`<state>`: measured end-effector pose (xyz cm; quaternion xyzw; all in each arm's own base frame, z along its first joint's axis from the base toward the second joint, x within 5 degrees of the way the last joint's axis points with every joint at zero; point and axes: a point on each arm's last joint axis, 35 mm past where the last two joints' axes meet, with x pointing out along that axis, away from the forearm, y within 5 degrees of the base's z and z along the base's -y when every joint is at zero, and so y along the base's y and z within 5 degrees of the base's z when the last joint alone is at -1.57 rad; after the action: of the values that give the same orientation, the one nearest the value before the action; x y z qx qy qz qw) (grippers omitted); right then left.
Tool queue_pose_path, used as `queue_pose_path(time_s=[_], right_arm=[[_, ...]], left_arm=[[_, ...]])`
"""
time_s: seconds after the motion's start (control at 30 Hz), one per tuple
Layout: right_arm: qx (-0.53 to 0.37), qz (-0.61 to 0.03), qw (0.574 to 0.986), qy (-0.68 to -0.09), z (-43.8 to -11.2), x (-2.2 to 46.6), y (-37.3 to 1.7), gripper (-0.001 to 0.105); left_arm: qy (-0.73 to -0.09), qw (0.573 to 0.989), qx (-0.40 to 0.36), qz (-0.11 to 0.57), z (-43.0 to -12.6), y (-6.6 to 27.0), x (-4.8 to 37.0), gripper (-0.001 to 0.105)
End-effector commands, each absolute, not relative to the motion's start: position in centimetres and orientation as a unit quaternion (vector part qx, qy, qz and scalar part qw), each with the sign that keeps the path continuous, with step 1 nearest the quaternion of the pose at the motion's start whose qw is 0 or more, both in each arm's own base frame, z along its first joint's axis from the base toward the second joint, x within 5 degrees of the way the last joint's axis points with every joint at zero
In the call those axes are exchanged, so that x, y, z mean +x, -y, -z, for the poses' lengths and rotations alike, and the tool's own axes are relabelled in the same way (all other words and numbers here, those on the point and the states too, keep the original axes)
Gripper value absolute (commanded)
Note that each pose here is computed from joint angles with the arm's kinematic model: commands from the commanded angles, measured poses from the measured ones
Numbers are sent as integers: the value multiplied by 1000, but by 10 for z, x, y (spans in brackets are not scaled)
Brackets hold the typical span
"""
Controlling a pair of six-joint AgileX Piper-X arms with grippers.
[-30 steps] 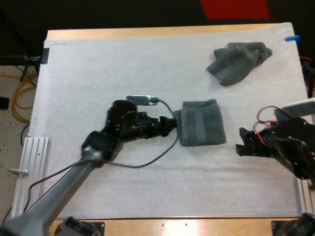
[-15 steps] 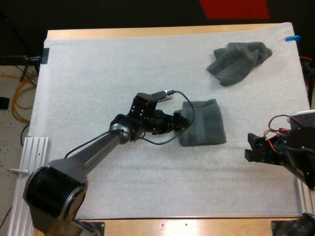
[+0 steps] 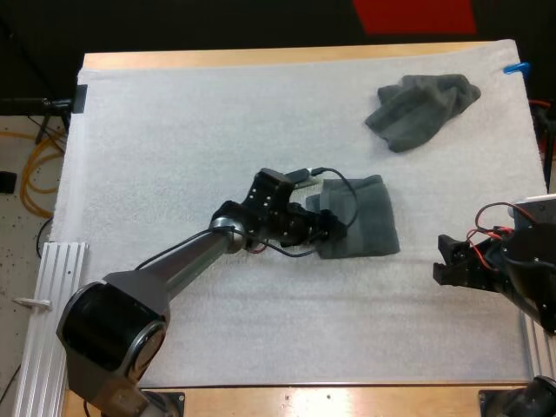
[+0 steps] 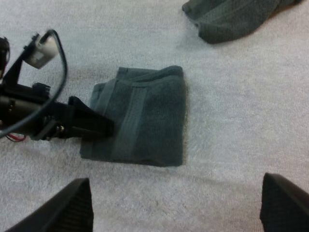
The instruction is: Pick towel from pile fold and stack
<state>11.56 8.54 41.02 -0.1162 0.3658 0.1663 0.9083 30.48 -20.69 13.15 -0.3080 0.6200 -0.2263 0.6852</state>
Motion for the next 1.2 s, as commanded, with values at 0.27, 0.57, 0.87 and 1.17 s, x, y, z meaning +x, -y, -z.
queue_pose_path(time_s=[0.27,0.57,0.87,1.17], right_arm=[[-116,-163,909,-367,-411,115,-84,69],[-115,-165,909,-366,-411,115,-85,69],[-64,-223,909,-347,-416,121,-96,69],[-50,-260,888,-376,-407,138,-114,69]], left_arm=[[-636,663,-311,242,-133,234,313,56],[-634,678,-267,260,-139,227,310,0],[-623,754,-112,174,-172,146,315,0],[-616,785,-52,34,-191,24,326,0]])
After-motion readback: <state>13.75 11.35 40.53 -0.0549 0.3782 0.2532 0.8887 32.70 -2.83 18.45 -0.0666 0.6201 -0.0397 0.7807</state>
